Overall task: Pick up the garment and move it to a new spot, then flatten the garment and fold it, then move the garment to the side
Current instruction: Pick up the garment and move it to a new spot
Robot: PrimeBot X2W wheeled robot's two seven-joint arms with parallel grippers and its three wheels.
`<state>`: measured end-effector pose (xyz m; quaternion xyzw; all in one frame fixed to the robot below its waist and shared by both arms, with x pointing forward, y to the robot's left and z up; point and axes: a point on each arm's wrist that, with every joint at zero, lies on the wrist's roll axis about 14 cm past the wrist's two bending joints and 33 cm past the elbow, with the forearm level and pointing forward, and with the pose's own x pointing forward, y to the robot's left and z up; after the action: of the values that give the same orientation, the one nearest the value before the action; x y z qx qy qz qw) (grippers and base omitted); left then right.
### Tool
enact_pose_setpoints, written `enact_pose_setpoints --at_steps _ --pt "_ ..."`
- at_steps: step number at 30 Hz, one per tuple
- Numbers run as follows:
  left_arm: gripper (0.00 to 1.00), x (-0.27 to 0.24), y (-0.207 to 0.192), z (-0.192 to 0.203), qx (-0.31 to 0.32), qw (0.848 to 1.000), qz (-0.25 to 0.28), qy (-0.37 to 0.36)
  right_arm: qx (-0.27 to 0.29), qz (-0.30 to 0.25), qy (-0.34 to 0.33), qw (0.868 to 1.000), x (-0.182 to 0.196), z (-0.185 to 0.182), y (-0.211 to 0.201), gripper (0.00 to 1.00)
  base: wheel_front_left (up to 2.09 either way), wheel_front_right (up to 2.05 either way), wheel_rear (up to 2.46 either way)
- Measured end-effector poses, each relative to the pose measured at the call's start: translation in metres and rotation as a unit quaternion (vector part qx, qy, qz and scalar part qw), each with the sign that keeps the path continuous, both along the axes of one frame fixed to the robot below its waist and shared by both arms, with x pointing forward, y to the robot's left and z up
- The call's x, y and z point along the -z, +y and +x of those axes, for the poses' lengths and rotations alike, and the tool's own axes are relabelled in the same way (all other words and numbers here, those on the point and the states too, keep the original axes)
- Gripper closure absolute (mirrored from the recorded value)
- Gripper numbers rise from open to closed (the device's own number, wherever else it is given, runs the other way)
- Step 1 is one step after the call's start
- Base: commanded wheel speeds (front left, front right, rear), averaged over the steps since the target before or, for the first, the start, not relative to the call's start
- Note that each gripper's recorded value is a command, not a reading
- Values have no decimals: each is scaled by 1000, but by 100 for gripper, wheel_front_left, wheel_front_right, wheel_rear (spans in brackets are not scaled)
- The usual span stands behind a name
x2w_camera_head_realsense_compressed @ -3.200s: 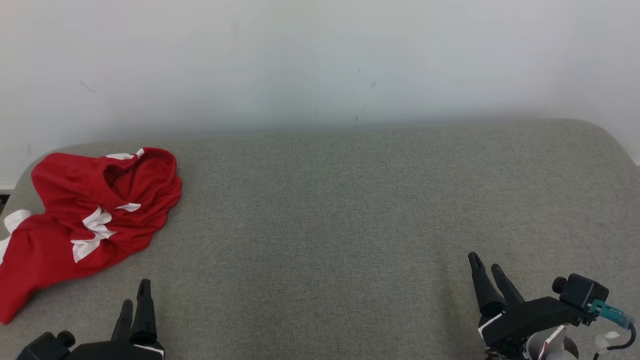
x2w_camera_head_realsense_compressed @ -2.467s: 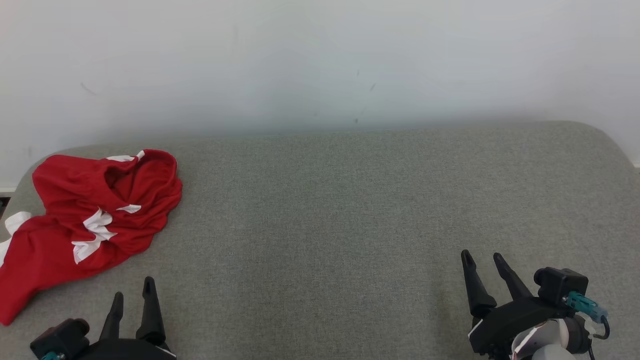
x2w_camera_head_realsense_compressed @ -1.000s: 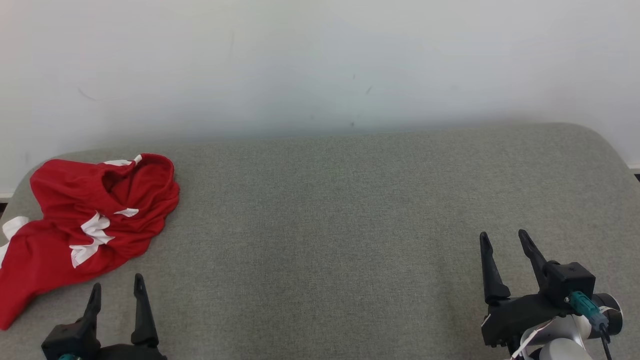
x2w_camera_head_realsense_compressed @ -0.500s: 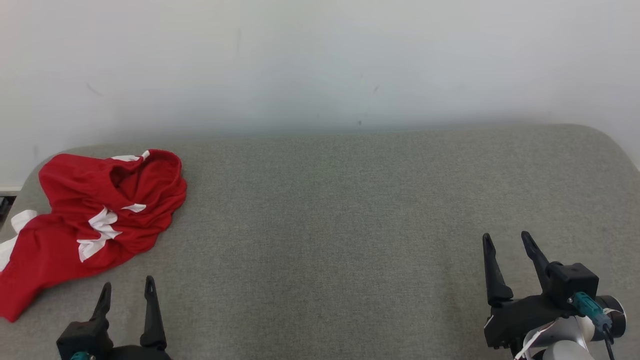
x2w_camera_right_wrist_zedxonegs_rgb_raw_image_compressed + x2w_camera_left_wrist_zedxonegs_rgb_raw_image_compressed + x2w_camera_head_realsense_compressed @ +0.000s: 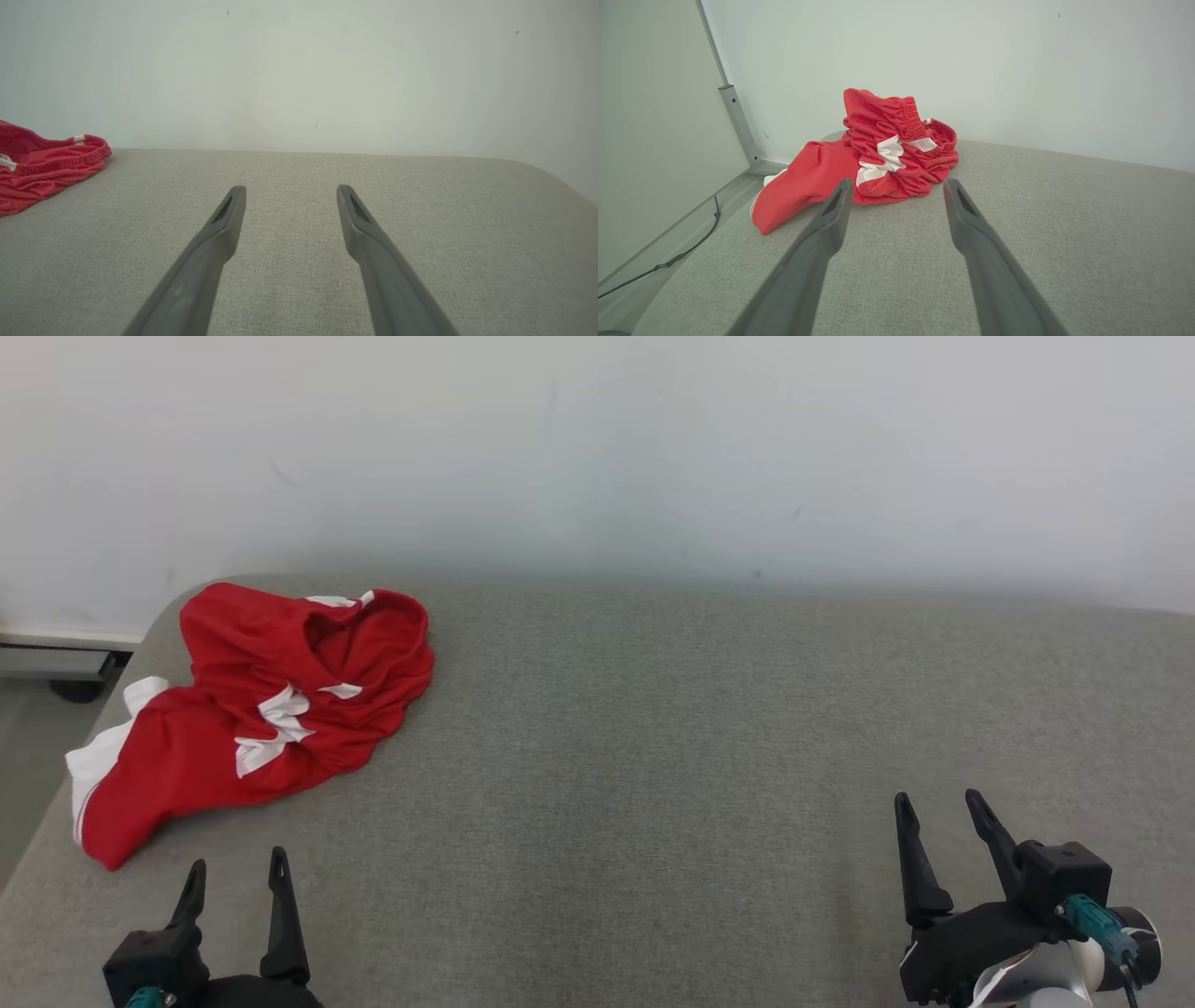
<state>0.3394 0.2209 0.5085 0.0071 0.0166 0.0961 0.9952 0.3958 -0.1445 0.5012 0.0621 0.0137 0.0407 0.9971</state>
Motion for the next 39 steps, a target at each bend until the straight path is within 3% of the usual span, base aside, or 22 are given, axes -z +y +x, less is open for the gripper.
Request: enact_pose_setpoints --at_steps 18,30,39 --pt "0 -1 64 -56 -116 993 -9 0 -124 4 11 992 4 16 90 0 0 0 0" --pt "0 -1 108 -114 -206 978 -13 -3 -225 15 14 974 0 6 166 0 0 0 0" --pt "0 2 114 -126 -225 974 -16 0 -246 14 13 969 -3 8 182 0 0 0 0"
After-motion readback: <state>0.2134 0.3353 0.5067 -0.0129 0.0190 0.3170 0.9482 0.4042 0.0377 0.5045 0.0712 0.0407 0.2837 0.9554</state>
